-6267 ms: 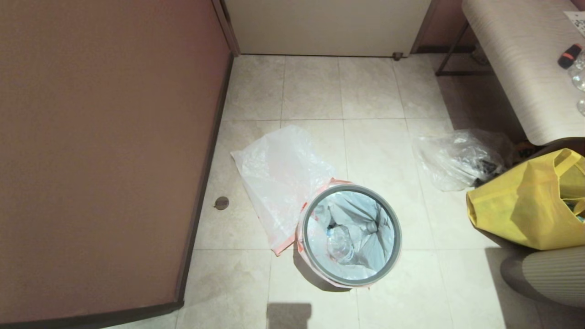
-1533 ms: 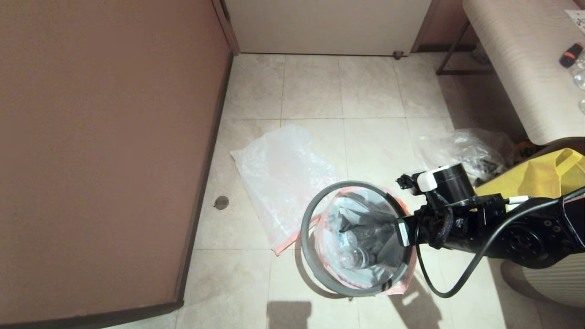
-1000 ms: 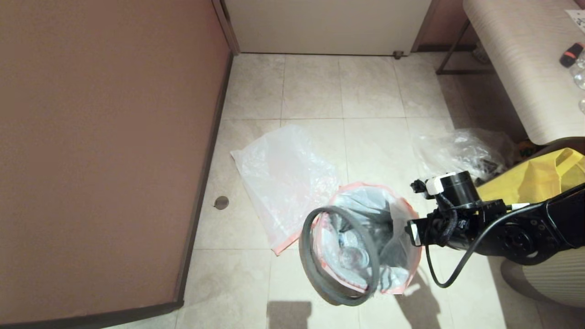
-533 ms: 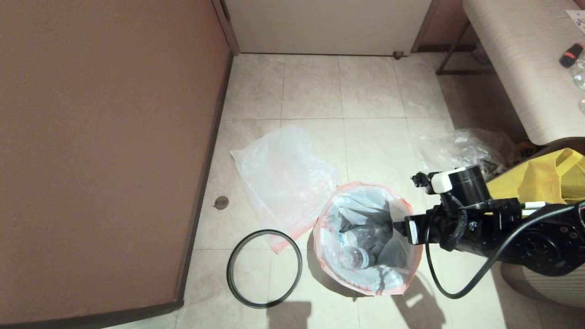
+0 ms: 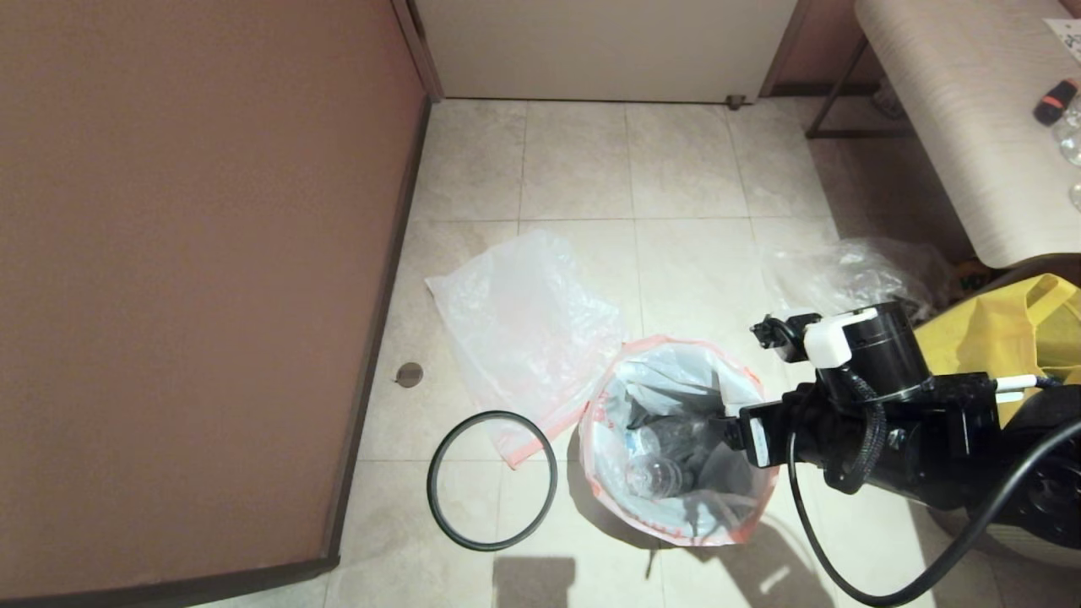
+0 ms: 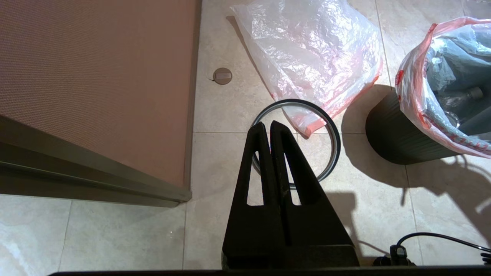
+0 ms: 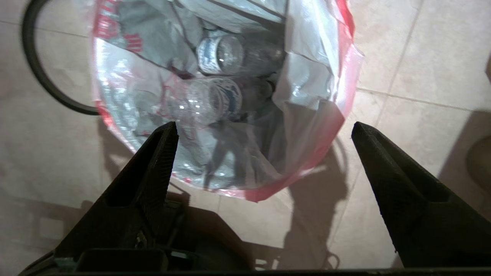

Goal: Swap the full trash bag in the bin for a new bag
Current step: Place the trash bag on the floor

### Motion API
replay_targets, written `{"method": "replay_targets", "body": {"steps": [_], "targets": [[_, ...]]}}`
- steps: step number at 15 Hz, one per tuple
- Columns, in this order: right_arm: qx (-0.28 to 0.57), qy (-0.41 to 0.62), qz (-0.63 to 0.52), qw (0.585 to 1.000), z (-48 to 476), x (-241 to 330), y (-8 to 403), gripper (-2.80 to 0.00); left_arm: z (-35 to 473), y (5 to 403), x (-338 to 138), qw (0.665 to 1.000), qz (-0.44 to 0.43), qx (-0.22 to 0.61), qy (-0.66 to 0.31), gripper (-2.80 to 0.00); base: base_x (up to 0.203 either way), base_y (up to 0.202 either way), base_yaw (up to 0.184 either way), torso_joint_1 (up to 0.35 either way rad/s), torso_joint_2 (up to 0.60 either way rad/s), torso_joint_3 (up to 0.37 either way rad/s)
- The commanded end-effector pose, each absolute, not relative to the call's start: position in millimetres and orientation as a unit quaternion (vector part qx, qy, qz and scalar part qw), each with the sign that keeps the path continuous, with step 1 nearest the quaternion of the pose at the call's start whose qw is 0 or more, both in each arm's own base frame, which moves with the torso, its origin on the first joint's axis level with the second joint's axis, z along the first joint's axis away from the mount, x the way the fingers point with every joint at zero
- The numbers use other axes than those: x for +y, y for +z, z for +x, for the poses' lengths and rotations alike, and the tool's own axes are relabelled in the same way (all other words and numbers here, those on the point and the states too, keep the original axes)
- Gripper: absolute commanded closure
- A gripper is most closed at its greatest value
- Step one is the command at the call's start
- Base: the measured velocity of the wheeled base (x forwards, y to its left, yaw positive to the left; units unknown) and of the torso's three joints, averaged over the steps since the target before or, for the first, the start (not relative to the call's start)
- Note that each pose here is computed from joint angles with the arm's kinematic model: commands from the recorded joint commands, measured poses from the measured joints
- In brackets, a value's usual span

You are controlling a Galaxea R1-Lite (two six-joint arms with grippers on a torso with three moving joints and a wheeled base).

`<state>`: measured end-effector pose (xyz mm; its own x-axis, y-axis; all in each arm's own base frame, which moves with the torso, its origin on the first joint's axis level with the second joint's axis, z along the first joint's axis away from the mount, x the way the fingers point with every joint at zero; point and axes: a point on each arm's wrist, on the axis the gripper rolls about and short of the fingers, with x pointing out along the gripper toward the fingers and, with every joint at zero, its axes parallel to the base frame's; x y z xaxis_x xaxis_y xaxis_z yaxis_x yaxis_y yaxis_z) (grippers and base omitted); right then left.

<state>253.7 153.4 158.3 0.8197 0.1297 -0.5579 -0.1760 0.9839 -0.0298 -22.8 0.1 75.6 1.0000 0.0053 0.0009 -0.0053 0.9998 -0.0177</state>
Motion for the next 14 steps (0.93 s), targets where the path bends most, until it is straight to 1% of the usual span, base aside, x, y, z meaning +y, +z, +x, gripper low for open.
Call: {"method": "replay_targets", "body": {"steps": [1, 5, 8, 13, 14], "targets": [[0.306, 0.062, -0.051, 0.949, 261, 154, 144, -2.80, -23, 76, 0, 1.000, -0.009, -0.001, 0.003, 0.00, 0.000, 0.000, 0.000, 0.000, 0.00, 0.000], [0.333, 0.024, -0.047, 0.942, 280, 135, 124, -2.80, -23, 76, 0, 1.000, -0.008, -0.001, 0.003, 0.00, 0.000, 0.000, 0.000, 0.000, 0.00, 0.000], [0.346, 0.037, -0.019, 0.937, 297, 120, 106, -2.80, -23, 76, 0, 1.000, -0.009, -0.001, 0.003, 0.00, 0.000, 0.000, 0.000, 0.000, 0.00, 0.000], [0.355, 0.063, -0.033, 0.932, 318, 124, 67, -2.80, -23, 76, 0, 1.000, -0.009, -0.001, 0.003, 0.00, 0.000, 0.000, 0.000, 0.000, 0.00, 0.000], [0.353, 0.069, -0.044, 0.932, 322, 126, 60, 0.00, -23, 76, 0, 1.000, -0.009, -0.001, 0.003, 0.00, 0.000, 0.000, 0.000, 0.000, 0.00, 0.000]]}}
